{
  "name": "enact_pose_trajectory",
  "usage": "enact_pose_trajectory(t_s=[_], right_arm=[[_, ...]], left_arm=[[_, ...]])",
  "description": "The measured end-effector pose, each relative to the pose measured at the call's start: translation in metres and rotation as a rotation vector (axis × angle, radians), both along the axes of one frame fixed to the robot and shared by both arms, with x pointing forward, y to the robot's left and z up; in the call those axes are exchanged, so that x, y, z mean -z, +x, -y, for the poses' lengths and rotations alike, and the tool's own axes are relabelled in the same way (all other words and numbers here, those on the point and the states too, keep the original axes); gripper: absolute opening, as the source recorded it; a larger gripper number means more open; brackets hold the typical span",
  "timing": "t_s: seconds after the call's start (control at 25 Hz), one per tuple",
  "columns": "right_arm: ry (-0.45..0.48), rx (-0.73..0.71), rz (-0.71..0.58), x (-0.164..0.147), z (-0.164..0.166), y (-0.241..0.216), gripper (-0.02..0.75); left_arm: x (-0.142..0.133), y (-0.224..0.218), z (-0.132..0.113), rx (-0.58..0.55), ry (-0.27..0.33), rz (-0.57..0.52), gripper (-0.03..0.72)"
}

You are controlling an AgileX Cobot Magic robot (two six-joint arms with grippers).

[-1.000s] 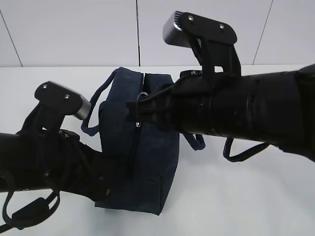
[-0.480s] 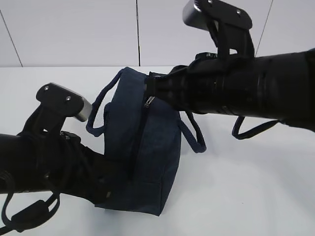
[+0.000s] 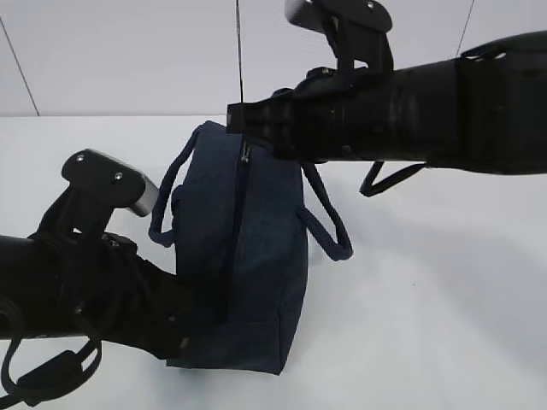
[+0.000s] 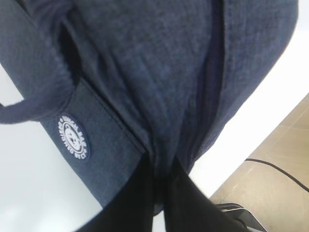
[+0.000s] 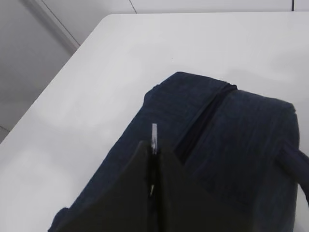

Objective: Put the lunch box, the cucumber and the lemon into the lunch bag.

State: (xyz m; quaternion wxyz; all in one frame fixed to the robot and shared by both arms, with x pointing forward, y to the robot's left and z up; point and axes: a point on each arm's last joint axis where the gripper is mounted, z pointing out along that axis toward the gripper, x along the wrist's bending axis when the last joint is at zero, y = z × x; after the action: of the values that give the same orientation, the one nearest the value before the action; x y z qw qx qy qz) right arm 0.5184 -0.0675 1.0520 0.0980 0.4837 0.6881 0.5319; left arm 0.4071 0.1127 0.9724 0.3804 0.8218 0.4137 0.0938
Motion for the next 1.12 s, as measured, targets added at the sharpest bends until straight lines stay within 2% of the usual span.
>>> enact_pose_trajectory(t_s=[0.32,1.12], right_arm=[[-0.031,-0.014,0.025,0.009,-0.018,0.027,0.007],[-0.07,0.04,0.051,0.033,-0.026,0.09,0.007]], left_arm=[[0.001,-0.001,-0.001,0.005,0.012,-0.016,-0.004],[0.002,-0.002,-0.001,0.003,0.014,-0.03,-0.004]])
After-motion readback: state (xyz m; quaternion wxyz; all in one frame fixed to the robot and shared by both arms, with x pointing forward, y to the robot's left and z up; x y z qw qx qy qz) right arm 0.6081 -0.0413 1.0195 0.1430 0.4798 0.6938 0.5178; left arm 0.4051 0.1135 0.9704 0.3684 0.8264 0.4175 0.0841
